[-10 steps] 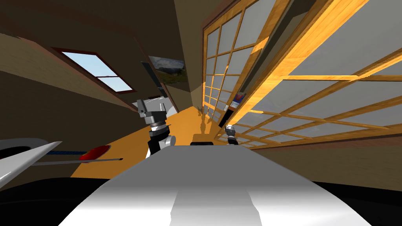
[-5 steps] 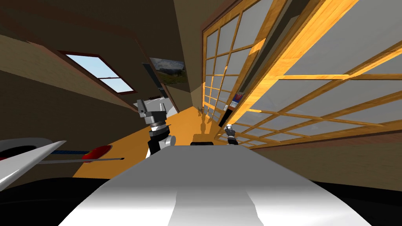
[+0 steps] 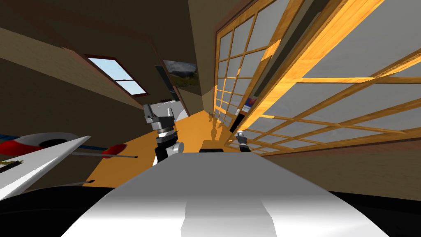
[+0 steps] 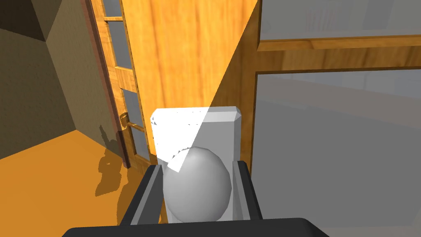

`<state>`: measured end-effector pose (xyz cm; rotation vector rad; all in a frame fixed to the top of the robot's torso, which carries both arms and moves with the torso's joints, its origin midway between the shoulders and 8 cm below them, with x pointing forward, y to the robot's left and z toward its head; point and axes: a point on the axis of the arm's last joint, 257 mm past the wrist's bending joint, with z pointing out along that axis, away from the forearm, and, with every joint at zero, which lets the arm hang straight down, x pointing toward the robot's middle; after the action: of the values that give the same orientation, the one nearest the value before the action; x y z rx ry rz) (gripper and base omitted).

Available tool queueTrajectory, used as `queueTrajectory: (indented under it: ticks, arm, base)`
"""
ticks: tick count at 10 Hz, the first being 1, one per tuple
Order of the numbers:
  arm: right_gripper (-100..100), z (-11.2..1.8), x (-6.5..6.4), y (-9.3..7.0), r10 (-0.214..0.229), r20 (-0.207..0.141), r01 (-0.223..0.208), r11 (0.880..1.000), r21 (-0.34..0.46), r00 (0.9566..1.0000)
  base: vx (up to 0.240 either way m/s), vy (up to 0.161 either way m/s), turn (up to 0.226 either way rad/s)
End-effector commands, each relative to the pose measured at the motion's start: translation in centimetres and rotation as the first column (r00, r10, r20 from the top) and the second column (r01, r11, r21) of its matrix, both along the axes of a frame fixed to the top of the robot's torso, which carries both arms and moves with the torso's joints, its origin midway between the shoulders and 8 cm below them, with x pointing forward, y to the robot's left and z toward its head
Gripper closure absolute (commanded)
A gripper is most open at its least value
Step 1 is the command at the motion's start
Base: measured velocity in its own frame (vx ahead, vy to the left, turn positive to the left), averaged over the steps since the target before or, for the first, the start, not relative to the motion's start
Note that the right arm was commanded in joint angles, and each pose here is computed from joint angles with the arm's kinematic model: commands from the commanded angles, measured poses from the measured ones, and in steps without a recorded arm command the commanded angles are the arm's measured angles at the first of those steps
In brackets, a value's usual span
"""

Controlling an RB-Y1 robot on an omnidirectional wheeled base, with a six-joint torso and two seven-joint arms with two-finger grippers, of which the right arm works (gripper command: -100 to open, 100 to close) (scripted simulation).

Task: Pull the door open

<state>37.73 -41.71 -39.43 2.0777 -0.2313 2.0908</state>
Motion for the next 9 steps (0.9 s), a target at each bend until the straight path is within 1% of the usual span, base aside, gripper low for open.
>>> queueTrajectory:
  ticks: [1,3,6,7,8,9]
  arm:
    - [100,-0.3,-0.7,0.3,0.025,-0.003,-0.025,1.0,0.007,0.9997]
    - [100,-0.3,-1.4,0.4,0.055,-0.003,-0.055,0.998,0.012,0.9985]
    - [100,-0.4,-2.3,0.6,0.093,-0.004,-0.093,0.995,0.021,0.9956]
    - [100,-0.5,-2.2,0.6,0.085,-0.008,-0.085,0.996,0.019,0.9963]
    - [100,-0.6,-3.1,0.8,0.106,-0.01,-0.106,0.994,0.02,0.9943]
    - [100,-0.6,-3.3,0.8,0.112,-0.009,-0.112,0.994,0.019,0.9937]
  base:
    - [-0.219,-0.02,0.139]
    - [-0.222,-0.038,0.14]
    - [-0.194,-0.031,0.11]
    - [-0.083,-0.009,0.023]
    - [-0.121,-0.015,0.099]
    - [-0.161,-0.025,0.098]
